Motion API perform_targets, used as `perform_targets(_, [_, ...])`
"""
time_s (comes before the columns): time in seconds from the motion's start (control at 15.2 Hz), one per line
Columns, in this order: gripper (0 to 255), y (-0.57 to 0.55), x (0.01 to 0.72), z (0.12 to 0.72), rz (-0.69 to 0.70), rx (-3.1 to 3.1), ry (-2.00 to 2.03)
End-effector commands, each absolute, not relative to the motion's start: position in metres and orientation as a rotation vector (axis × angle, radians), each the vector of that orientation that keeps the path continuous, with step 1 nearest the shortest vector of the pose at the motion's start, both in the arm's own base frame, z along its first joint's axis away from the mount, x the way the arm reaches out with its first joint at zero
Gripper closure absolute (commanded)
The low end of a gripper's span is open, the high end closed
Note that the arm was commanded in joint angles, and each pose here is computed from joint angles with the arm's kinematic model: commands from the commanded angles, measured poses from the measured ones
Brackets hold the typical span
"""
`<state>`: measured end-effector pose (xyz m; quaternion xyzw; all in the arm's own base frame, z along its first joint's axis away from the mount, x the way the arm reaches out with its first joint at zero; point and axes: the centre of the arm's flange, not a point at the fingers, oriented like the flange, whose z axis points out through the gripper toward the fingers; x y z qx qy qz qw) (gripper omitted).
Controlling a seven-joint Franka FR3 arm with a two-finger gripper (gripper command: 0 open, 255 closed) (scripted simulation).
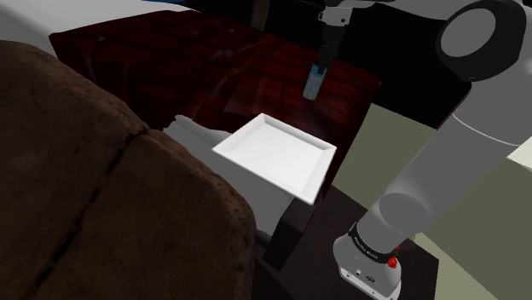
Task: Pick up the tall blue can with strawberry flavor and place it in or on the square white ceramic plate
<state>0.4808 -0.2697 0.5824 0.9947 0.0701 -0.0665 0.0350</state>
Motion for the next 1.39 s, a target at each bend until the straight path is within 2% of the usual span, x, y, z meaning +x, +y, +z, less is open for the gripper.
perform_targets(0.0, [0, -0.27, 0.481, 0.582, -0.204, 3.057, 0.215])
perform_targets(0.07, [255, -0.27, 0.481, 0.582, -0.204, 3.057, 0.215])
perform_targets(0.66, [255, -0.27, 0.481, 0.582, -0.204, 3.057, 0.215])
perform_targets(1.32, [255, -0.27, 0.481, 0.635, -0.204, 3.057, 0.215])
